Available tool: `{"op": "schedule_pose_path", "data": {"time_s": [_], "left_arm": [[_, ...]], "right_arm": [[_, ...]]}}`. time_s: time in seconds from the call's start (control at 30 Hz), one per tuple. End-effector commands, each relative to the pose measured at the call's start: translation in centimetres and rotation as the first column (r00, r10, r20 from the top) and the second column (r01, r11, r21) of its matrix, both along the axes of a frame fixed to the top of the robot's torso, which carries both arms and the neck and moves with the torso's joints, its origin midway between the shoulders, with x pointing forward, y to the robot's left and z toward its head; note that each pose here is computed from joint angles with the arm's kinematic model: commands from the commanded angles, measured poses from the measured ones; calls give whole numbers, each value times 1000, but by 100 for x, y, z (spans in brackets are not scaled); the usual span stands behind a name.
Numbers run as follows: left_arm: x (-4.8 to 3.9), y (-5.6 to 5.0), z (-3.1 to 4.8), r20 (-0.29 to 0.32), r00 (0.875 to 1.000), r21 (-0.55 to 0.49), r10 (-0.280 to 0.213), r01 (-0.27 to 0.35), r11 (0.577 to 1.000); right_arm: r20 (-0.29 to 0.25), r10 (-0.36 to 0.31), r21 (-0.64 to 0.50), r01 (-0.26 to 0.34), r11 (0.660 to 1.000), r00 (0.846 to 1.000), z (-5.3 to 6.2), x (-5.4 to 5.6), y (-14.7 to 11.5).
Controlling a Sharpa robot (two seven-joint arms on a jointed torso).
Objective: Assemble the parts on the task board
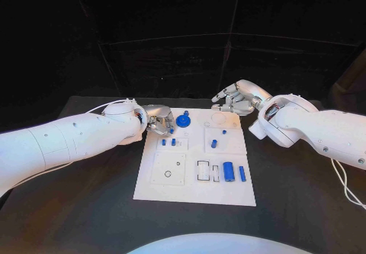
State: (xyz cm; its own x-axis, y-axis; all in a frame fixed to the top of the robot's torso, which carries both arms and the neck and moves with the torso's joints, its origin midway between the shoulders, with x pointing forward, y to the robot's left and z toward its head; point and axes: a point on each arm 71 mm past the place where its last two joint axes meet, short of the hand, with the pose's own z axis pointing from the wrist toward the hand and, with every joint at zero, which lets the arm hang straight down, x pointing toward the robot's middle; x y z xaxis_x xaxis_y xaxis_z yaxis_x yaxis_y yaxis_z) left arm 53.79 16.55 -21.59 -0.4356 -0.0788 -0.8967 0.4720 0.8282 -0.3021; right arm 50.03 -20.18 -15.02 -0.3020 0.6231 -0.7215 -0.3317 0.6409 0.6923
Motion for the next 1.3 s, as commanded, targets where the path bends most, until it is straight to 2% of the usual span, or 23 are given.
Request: {"op": "schedule_pose_path", "data": {"time_s": [0.03, 0.33, 0.7, 0.9, 1.03, 1.1, 1.2, 1.23, 1.3], "left_arm": [[0, -6, 10, 4, 1000, 4, -2, 2, 1000], [-6, -14, 6, -1, 1000, 5, -7, 7, 1000], [1, 107, 8, 5, 1000, 10, 23, -23, 1000], [1, 199, 18, 17, 999, 6, 43, -43, 999], [-3, 270, 37, 31, 998, -14, 59, -58, 998], [-7, 314, 59, 43, 997, -41, 69, -67, 997], [-12, 397, 117, 58, 994, -140, 98, -89, 986], [-13, 434, 145, 50, 992, -204, 118, -106, 973], [-20, 506, 202, -2, 987, -370, 159, -148, 917]], "right_arm": [[4, 10, 3, -10, 1000, 1000, 13, -1, 12], [4, 10, 3, -10, 1000, 1000, 12, 0, 9], [-10, -12, -16, 12, 1000, 1000, -8, 24, -60], [-5, -30, -99, 29, 995, 1000, -43, 62, -136], [6, -34, -193, 35, 981, 999, -76, 90, -190], [23, -25, -255, 30, 966, 999, -91, 97, -200], [56, -2, -354, 22, 935, 998, -128, 93, -199], [71, 9, -390, 20, 921, 997, -148, 87, -194], [99, 31, -456, 18, 890, 995, -195, 70, -179]]}}
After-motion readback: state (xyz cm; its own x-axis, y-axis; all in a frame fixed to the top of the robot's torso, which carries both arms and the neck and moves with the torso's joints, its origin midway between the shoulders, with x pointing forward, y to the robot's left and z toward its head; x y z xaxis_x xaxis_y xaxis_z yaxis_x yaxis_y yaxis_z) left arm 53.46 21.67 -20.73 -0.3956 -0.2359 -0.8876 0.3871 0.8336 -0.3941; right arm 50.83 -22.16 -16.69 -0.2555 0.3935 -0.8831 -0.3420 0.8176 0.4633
